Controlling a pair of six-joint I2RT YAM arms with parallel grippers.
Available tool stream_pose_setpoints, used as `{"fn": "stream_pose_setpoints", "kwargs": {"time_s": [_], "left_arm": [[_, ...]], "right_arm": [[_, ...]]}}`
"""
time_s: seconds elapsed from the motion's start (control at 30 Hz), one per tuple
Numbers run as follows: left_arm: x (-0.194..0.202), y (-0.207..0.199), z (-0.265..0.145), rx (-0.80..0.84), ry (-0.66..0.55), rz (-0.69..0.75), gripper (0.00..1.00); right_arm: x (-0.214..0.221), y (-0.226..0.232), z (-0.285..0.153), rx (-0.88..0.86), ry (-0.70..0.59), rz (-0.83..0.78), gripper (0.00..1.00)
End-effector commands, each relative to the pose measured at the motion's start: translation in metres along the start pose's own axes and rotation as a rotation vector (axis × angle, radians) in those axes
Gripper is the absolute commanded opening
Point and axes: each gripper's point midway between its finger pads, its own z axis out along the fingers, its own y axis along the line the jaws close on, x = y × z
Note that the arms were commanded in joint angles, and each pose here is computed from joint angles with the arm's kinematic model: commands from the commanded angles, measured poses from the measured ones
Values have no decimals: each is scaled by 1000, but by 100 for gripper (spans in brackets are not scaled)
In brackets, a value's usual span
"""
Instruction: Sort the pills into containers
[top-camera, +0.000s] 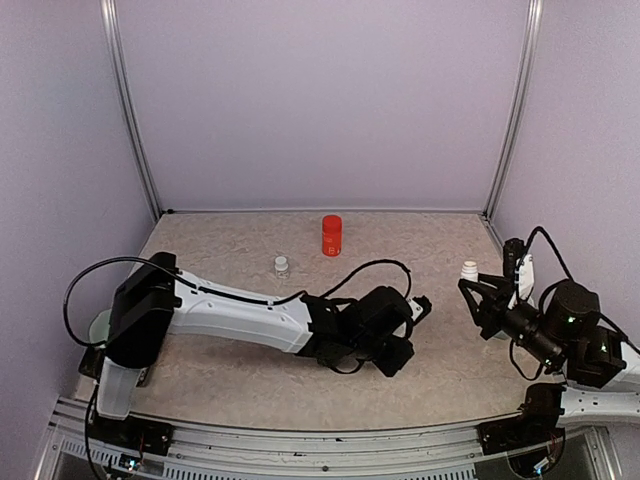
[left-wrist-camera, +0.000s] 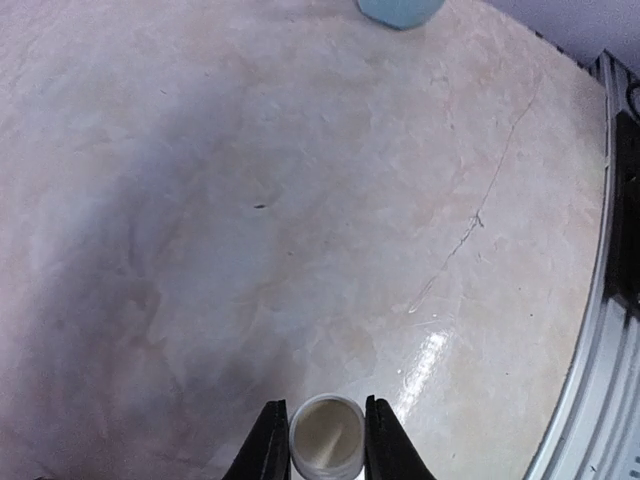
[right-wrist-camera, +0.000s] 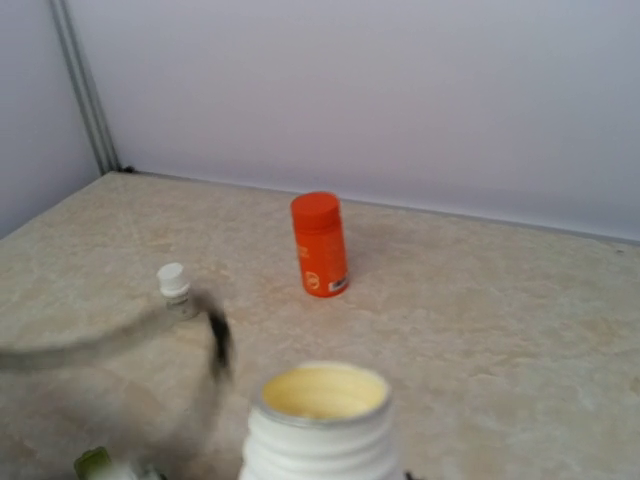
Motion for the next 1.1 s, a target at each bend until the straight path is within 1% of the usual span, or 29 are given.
{"fn": "stream_pose_setpoints", "kwargs": {"time_s": [0.0,0.07,0.17,0.23,0.33,0.47,0.63,0.73,0.8,0.9,1.07], "left_arm": [[-57,23,-62,50,-169,-129,21],[-66,36,-88,51,-210,-168,21],[-65,57,-113,52,-247,-229,21],[-64,69,-126,62,-268,-260,21],[-54,88,-137,73,-267,-316,22],[-30,117,-136,91,-241,-425,25],[11,144,-117,100,-136,-534,27],[31,159,-111,86,-109,-589,27],[37,159,-110,113,-103,-606,27],[45,159,-107,106,-90,-610,28],[63,170,-101,49,-59,-617,30]], "right_arm": [[9,16,8,-74,-36,-5,29],[17,22,12,-101,-48,-1,29],[34,31,20,-133,-38,-10,29],[45,39,27,-165,-23,-28,29],[61,51,36,-202,1,-52,29],[77,64,47,-244,21,-66,29],[81,76,53,-287,22,-73,29],[85,79,55,-298,32,-78,29],[87,79,55,-299,39,-80,29],[89,78,55,-298,46,-80,29],[90,78,53,-303,45,-75,29]]}}
